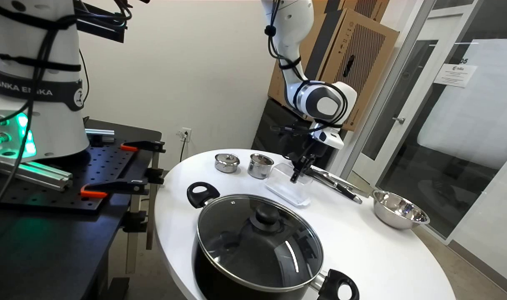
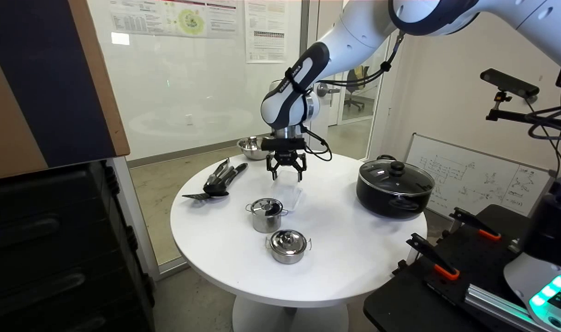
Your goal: Move the clear bowl on the top of the white lid
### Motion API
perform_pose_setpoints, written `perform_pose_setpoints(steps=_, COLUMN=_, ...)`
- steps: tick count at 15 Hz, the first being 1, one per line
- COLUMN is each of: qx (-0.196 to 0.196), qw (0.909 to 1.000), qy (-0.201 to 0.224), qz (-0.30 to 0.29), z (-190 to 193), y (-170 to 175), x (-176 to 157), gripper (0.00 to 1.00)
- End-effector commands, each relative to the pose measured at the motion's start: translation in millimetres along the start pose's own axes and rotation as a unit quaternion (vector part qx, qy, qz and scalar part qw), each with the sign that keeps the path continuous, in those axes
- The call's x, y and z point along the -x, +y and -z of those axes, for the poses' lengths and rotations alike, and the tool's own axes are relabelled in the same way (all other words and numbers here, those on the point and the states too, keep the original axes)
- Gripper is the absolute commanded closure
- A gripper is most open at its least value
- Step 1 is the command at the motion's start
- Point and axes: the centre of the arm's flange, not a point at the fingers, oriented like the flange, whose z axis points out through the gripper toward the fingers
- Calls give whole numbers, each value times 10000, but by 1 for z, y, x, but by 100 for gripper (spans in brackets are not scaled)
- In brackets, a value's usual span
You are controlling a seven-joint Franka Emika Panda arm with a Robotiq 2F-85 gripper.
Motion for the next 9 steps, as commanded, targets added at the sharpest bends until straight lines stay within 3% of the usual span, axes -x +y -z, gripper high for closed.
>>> perform_pose_setpoints(steps=1, qx=-5, qw=9999, qy=-7, qz=130, z=4, y=12, x=10, gripper=35)
perform_pose_setpoints(steps=9, qx=-6, qw=9999, qy=3, qz=133, z=-1, y=10, x=10, gripper=35)
